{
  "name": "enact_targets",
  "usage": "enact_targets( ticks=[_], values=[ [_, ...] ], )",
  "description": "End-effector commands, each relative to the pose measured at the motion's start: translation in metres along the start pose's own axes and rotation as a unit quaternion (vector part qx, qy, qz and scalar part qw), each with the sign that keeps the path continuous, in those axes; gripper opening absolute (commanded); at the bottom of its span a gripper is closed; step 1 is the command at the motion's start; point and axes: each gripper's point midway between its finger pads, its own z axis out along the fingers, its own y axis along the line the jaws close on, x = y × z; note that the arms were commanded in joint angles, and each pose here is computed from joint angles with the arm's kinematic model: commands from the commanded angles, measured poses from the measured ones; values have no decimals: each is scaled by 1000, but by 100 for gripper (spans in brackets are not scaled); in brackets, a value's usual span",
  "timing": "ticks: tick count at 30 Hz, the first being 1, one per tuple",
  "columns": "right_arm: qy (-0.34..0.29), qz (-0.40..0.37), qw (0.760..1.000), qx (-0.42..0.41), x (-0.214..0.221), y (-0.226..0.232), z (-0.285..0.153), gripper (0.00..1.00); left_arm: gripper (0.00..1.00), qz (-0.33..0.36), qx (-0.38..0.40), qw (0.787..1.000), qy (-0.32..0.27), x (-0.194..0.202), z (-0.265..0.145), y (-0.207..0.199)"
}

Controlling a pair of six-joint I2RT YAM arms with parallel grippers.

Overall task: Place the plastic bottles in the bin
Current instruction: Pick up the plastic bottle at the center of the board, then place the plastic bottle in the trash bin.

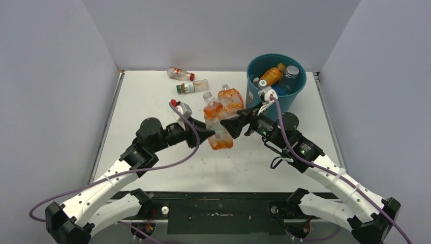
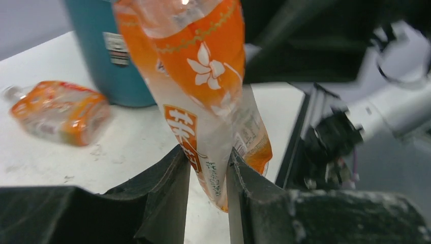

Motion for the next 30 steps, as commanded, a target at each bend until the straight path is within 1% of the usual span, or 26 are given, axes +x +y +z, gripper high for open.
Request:
enact_targets(
  ticks=[1,3,6,10,13,15,16,18,19,21,24,25,26,27,28,30],
  values=[
    [-9,-18,1000,-22,-25,17,2,93,0,154,157,975,36,44,-21,-53],
    [-11,-17,1000,-22,-26,18,-2,93,0,154,177,972,24,46,-27,-63],
    [-13,-11,999,-43,-27,26,-7,93,0,148,202,968,21,48,-32,-73],
    [5,4,994,-106,-21,49,-12,94,0,146,225,963,30,54,-37,-84],
    [36,18,987,-155,-9,66,-14,94,0,146,239,959,31,56,-41,-91],
    [41,28,984,-173,-6,71,-11,97,0,144,248,958,27,55,-43,-94],
    [45,33,982,-180,-4,73,-10,100,0,143,250,957,25,54,-44,-95],
    [52,41,979,-194,0,77,-9,90,0,139,256,956,21,52,-45,-98],
    [56,46,977,-198,2,78,-7,80,0,138,258,956,19,51,-46,-100],
    [56,54,975,-208,3,81,-7,63,0,134,263,955,17,50,-47,-102],
    [46,66,972,-221,1,86,-8,40,0,128,264,956,9,46,-49,-104],
    [42,70,971,-223,0,87,-8,35,0,127,263,956,4,44,-49,-104],
    [36,73,971,-226,-1,88,-9,30,6,124,258,958,-2,41,-49,-104],
    [28,76,971,-227,-3,88,-10,24,15,121,252,960,-9,39,-48,-103],
    [16,80,970,-227,-6,88,-11,19,28,117,247,962,-17,35,-48,-102],
    [-15,86,969,-232,-12,89,-15,14,48,110,244,963,-37,29,-50,-103]
  ],
)
